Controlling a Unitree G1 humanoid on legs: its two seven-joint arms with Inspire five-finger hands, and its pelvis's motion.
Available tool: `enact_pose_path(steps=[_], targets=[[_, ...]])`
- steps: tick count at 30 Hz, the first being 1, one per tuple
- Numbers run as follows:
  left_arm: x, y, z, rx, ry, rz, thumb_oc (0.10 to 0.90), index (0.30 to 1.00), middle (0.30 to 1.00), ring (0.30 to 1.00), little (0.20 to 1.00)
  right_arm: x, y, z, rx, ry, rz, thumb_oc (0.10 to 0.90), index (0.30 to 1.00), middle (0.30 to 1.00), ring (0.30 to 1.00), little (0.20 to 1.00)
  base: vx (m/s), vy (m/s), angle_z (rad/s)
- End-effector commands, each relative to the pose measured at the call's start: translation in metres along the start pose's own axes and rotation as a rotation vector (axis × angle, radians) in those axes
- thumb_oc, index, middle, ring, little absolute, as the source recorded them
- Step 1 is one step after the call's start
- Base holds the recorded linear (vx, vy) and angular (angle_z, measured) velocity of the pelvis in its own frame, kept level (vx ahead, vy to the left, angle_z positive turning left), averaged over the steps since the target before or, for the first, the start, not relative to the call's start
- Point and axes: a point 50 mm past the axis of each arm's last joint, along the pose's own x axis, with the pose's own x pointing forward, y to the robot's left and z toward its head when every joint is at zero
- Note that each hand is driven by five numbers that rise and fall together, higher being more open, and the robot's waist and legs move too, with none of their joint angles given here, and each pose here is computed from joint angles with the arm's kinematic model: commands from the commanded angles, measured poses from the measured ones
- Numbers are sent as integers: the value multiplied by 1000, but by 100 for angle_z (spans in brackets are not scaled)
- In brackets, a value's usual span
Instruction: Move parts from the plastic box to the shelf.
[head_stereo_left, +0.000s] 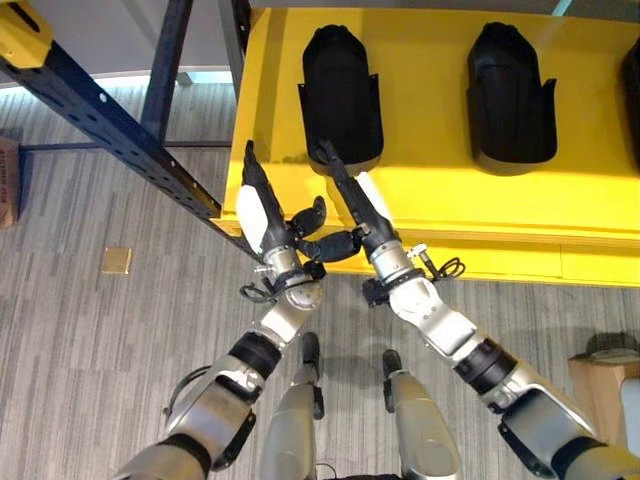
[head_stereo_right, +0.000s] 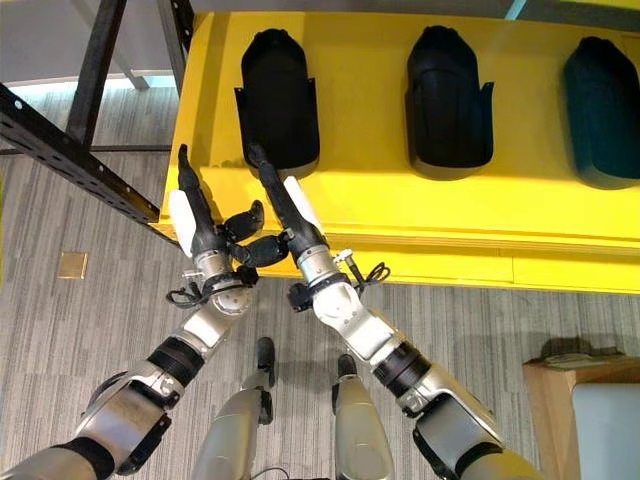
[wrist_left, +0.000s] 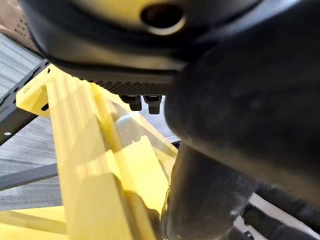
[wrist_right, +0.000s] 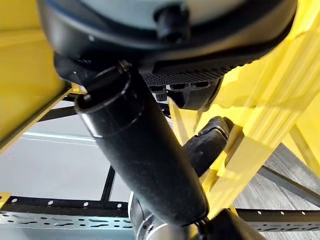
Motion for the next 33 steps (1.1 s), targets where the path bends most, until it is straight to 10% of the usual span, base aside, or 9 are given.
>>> enact_pose_path(steps=[1,33], targets=[[5,-6,24,-38,-100,10,900,1000,1000,1000,1000,5,16,142,280,-675,92,900,1000,1000,1000,1000,0,0,0],[-20,11,-21,21,39,4,900,1000,1000,1000,1000,-34,-39,120,244,-675,-230,900,1000,1000,1000,1000,6,9,-1]])
